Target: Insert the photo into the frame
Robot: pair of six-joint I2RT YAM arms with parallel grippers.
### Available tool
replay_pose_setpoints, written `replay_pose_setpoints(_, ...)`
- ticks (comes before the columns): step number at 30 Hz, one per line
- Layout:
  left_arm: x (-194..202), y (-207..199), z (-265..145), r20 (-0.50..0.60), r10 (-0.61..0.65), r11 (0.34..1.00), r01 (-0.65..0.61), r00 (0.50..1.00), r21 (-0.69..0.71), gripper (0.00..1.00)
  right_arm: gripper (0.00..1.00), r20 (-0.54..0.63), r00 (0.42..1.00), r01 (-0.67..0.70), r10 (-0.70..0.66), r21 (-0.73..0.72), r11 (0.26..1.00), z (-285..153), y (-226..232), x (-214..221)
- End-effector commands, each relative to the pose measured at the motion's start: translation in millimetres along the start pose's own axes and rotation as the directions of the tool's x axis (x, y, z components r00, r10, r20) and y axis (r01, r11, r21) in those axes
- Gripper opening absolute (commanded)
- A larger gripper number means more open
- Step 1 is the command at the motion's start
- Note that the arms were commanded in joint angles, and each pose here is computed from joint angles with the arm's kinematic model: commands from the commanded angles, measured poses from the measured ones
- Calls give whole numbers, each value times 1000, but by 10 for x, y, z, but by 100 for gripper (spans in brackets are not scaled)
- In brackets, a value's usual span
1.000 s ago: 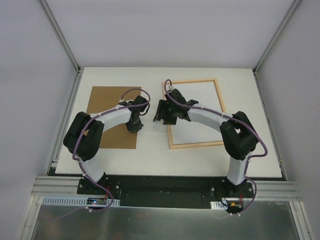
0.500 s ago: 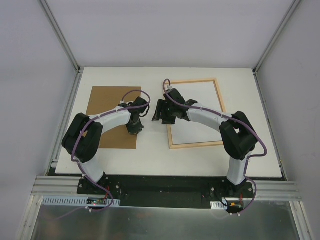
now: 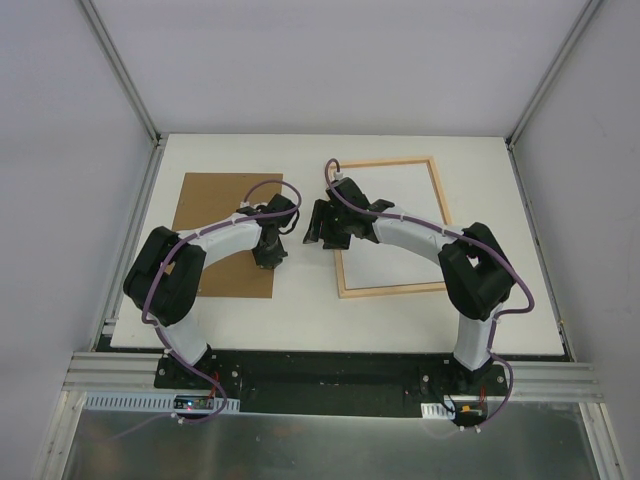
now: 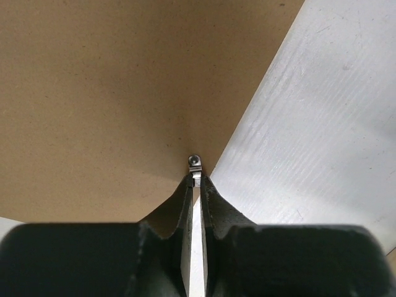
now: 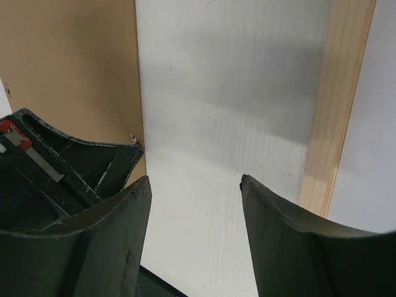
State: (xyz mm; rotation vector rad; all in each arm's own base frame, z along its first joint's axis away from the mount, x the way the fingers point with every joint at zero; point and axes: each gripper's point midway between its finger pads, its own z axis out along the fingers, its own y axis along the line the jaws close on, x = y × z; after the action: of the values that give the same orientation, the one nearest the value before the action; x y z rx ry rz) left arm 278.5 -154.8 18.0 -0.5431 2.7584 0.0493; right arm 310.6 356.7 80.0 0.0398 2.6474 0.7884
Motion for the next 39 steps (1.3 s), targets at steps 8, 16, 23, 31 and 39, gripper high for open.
replay_pose_setpoints(8, -115, -18, -79, 27, 35, 999, -35, 999, 16, 0, 62, 0, 1000, 22, -22, -50, 998, 66, 192, -74)
replay_pose_setpoints(16, -137, -107, -207, 32, 44, 996, -46, 999, 71, 0, 64, -37, 999, -14, 10, -112, 994, 295, 337, -82)
replay_pose_setpoints(23, -141, -145, -258, 35, 52, 994, -55, 998, 92, 0, 70, -32, 998, -63, 58, -155, 986, 473, 386, -96)
replay_pose_setpoints(31, -163, -78, -179, 39, 57, 997, -60, 998, 55, 21, 71, 12, 997, -72, 74, -140, 987, 368, 328, -163)
replay_pose_setpoints(39, -217, -63, -83, 28, 46, 998, -47, 999, 31, 20, 71, 40, 996, -74, 81, -139, 987, 242, 308, -232)
